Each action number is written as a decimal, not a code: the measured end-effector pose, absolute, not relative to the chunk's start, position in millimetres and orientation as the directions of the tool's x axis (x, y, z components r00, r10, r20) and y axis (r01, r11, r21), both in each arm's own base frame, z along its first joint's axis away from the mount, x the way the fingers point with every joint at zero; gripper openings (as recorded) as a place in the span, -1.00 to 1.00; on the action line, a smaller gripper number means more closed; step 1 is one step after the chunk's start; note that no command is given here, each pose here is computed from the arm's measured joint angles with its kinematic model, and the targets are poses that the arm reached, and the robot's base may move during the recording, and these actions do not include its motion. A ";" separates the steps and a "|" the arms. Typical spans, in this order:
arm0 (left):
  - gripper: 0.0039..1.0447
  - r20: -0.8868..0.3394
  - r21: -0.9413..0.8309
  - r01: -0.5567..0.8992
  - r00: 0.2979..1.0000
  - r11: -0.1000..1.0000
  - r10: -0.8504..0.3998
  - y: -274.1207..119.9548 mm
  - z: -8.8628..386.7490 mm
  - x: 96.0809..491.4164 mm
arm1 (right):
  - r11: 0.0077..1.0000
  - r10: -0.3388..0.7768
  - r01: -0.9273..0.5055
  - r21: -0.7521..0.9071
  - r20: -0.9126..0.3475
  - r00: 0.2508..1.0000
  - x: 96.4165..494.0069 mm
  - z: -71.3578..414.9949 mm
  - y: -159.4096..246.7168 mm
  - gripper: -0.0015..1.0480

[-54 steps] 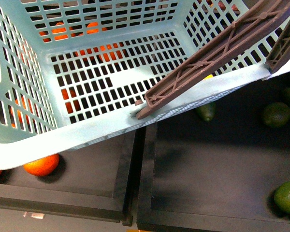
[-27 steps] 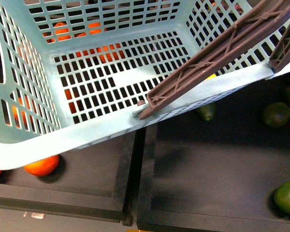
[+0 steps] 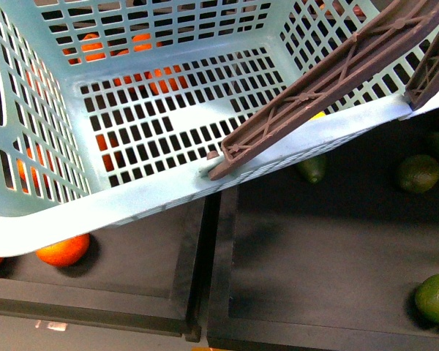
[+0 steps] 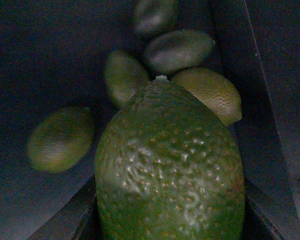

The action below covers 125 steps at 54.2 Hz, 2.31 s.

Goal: Pick mango and avocado into basket

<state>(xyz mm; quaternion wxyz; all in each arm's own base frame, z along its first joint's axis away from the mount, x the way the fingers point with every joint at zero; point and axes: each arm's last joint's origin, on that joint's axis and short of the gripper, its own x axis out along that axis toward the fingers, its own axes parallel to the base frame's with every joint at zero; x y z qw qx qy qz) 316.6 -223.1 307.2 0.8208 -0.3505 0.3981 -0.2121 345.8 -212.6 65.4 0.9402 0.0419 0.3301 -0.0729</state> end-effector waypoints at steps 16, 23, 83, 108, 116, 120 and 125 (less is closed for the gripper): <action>-0.75 -0.505 -0.744 0.070 0.593 0.664 -0.628 -223.2 307.2 316.5 | 0.984 0.068 0.024 0.174 -0.504 0.861 279.8 136.3 -156.7 0.01; -0.75 -0.505 -0.744 0.069 0.593 0.664 -0.628 -223.1 307.2 316.6 | 0.979 0.134 -0.060 0.193 -0.404 0.905 256.6 186.8 -120.6 0.01; -0.75 -0.505 -0.744 0.069 0.593 0.664 -0.627 -223.1 307.2 316.6 | 0.919 0.386 -0.340 0.200 -0.275 0.881 278.6 239.5 94.2 0.59; -0.75 -0.505 -0.745 0.068 0.594 0.664 -0.626 -223.1 307.2 316.6 | 0.989 -0.004 0.041 0.144 -0.243 0.970 268.9 250.0 38.5 0.81; -0.75 -0.505 -0.745 0.070 0.592 0.664 -0.628 -223.7 307.2 316.2 | 0.998 0.004 -0.003 0.058 -0.021 1.000 247.2 237.4 27.7 0.36; -0.75 -0.504 -0.748 0.068 0.589 0.660 -0.632 -223.8 307.2 316.1 | 0.999 0.007 -0.007 0.037 -0.002 1.000 235.7 229.9 24.5 0.16; -0.75 -0.504 -0.748 0.067 0.588 0.660 -0.632 -223.8 307.2 316.1 | 1.000 0.005 -0.005 0.024 -0.002 1.000 221.0 219.7 19.7 -0.14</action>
